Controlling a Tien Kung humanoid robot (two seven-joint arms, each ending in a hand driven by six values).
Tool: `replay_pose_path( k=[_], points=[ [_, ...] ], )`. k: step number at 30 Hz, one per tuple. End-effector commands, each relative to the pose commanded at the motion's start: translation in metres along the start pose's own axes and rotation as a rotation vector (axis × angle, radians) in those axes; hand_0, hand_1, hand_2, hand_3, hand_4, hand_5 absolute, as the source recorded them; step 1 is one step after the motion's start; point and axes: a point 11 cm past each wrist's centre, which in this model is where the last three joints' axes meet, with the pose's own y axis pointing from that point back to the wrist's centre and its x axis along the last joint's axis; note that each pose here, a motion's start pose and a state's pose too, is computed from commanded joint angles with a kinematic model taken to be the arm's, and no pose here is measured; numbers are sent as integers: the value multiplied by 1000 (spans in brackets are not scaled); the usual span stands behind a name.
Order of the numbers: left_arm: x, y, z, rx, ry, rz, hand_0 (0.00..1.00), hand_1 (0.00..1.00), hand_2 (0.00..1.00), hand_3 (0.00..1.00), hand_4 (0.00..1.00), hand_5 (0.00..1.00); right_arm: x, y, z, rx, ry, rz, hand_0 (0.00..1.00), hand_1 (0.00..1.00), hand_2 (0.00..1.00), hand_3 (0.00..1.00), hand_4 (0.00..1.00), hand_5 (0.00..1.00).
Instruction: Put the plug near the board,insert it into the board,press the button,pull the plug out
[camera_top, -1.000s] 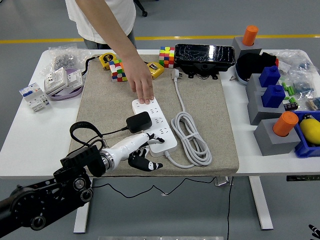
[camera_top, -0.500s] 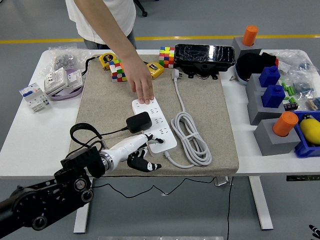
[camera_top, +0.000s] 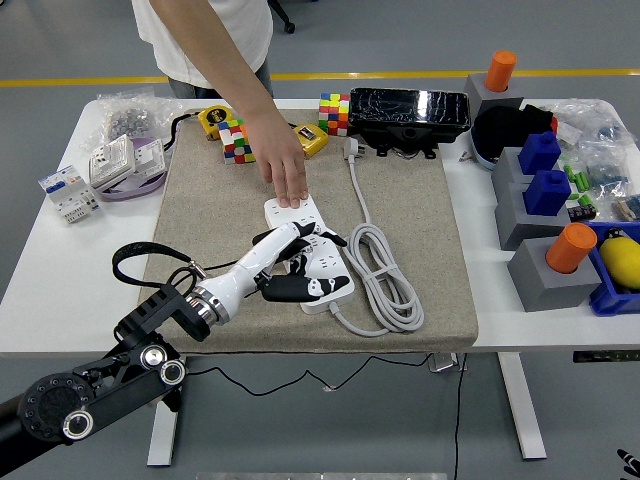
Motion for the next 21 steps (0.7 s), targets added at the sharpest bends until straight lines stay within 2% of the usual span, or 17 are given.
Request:
replay_pose_path(
  k=[3, 10, 20, 21],
  points=[
    [3, 1, 5, -51, 38, 21, 147, 108, 184, 584, 801, 279, 0, 0, 1, -2, 0, 0, 532, 626, 612, 548, 884, 411],
    [3, 1, 3, -37, 25, 11, 158, 127, 209, 575, 797, 290, 0, 0, 2, -5, 3, 0, 532, 626, 612, 547, 884, 411],
    [3, 1, 1, -20, 13, 7, 153, 119, 196, 577, 794, 290, 0, 0, 0, -2, 4, 0, 532, 626, 612, 547, 884, 410],
    [3, 1, 0, -4, 11, -1, 153, 119, 196, 577, 794, 290, 1, 0, 0, -2, 4, 1, 532, 626, 612, 547, 884, 410]
  ],
)
